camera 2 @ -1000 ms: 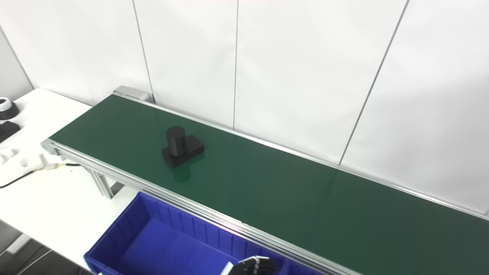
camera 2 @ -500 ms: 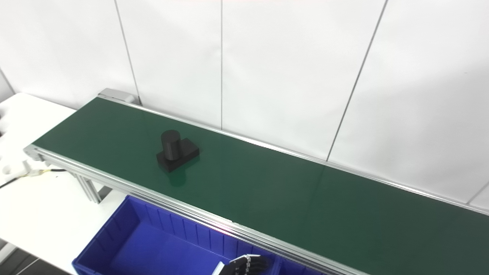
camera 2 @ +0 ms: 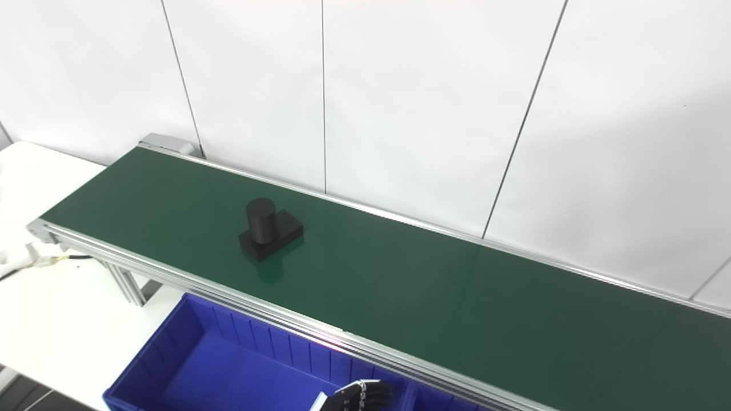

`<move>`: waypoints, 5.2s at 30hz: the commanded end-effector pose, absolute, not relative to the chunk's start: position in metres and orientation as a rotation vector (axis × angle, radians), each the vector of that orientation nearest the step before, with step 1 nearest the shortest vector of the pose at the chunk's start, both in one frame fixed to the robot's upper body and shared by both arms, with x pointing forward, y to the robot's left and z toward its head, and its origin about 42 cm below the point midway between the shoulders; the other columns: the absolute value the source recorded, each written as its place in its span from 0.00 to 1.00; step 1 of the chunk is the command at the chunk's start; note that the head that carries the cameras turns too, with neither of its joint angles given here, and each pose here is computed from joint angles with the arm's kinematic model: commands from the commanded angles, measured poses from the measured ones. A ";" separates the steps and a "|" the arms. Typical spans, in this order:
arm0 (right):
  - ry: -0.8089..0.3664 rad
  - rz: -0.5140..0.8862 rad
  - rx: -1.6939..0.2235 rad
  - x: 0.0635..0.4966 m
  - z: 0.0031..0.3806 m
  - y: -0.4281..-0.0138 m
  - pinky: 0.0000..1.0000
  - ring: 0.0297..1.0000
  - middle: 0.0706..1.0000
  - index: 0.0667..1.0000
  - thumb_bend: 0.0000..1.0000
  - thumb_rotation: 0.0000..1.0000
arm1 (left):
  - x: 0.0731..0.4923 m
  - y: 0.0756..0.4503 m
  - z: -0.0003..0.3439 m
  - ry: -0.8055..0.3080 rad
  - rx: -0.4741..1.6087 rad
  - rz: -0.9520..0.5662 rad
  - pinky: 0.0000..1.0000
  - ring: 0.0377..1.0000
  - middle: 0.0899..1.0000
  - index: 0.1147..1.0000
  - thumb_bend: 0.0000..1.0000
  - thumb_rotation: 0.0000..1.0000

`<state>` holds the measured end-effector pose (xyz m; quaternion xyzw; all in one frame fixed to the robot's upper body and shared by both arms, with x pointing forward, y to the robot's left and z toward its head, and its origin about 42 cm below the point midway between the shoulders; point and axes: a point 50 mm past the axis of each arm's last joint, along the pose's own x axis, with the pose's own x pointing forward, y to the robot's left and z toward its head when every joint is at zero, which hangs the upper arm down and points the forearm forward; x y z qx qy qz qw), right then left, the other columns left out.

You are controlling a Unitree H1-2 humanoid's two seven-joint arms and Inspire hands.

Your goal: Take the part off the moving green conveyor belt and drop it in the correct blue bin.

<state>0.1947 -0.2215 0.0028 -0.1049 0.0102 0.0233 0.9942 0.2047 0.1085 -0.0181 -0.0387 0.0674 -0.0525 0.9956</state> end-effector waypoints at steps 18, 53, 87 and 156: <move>-0.179 0.114 -0.227 0.233 0.045 -0.223 0.64 0.73 0.78 0.80 0.65 0.08 | 0.205 0.099 -0.005 0.075 -0.151 -0.103 0.85 0.76 0.74 0.70 0.52 0.00; -0.508 0.310 -0.223 0.365 0.222 -0.150 0.69 0.81 0.84 0.88 0.79 0.25 | 0.217 0.127 0.005 0.015 -0.152 -0.088 0.74 0.72 0.72 0.69 0.57 0.00; -0.368 0.535 -0.428 0.463 0.227 -0.046 0.77 0.95 1.00 1.00 0.98 0.44 | 0.221 0.133 0.005 0.012 -0.165 -0.095 0.75 0.71 0.71 0.69 0.59 0.00; -0.273 0.400 -0.388 0.466 0.158 0.009 0.60 0.69 0.71 0.72 0.81 0.00 | 0.216 0.136 0.009 0.001 -0.146 -0.049 0.79 0.73 0.72 0.69 0.59 0.00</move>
